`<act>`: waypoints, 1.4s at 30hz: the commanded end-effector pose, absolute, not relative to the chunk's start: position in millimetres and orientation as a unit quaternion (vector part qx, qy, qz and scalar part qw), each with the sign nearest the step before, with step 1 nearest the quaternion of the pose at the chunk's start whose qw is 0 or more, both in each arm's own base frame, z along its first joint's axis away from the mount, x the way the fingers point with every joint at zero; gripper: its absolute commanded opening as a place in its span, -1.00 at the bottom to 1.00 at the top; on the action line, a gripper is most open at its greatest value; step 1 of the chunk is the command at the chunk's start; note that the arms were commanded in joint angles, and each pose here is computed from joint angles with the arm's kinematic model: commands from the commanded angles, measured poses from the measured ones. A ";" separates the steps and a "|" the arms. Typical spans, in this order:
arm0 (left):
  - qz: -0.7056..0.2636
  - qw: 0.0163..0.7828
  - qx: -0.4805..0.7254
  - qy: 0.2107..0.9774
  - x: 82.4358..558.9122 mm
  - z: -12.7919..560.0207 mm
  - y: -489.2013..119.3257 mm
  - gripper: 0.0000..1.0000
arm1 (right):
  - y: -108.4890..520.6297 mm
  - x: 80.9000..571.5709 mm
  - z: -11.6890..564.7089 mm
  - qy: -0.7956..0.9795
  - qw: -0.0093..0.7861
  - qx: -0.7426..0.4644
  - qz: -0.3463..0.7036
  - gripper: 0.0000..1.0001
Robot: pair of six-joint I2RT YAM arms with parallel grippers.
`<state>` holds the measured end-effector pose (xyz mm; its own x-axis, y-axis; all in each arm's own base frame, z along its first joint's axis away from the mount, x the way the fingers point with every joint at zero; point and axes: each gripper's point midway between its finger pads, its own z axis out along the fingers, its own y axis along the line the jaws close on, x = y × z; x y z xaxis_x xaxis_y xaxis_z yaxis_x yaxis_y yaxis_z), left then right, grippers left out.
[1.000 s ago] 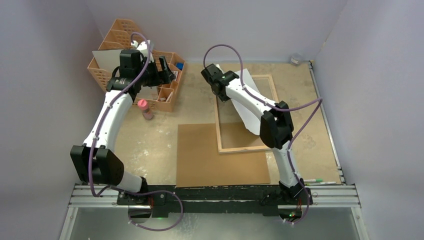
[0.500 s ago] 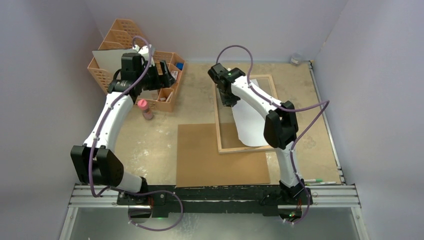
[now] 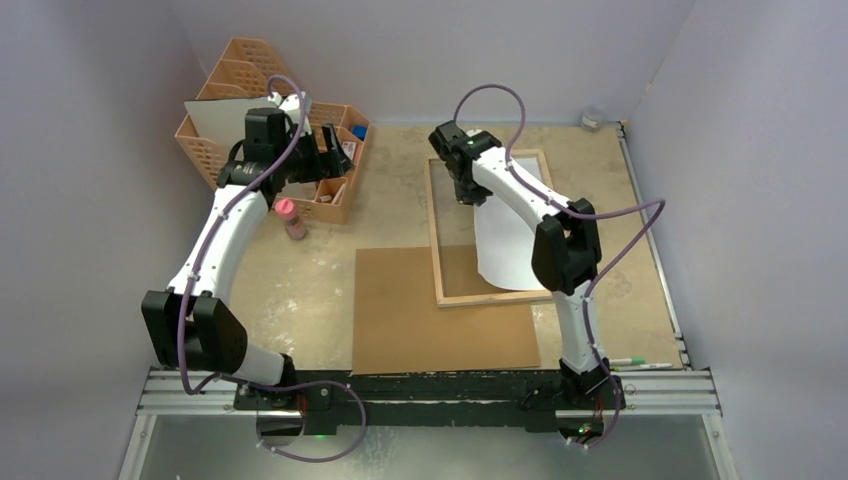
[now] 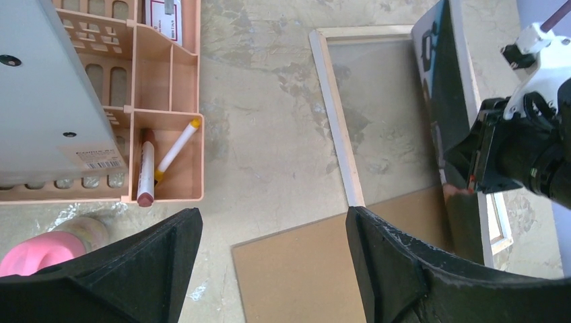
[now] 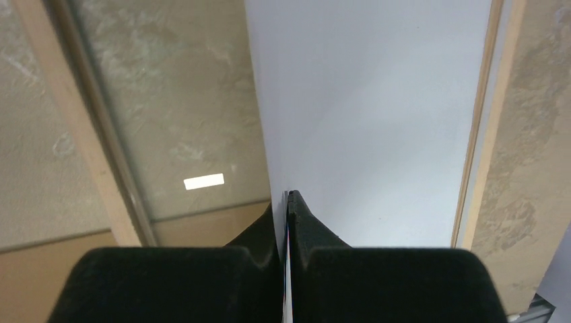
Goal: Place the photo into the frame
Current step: Turn over the photo from the photo frame.
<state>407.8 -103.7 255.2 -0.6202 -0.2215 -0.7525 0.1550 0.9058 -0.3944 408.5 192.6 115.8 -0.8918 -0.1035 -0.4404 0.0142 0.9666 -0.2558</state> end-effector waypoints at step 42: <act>-0.238 0.430 0.010 0.871 409.5 255.1 -118.9 0.64 | 113.8 471.6 182.5 0.905 0.386 0.161 0.074 0.80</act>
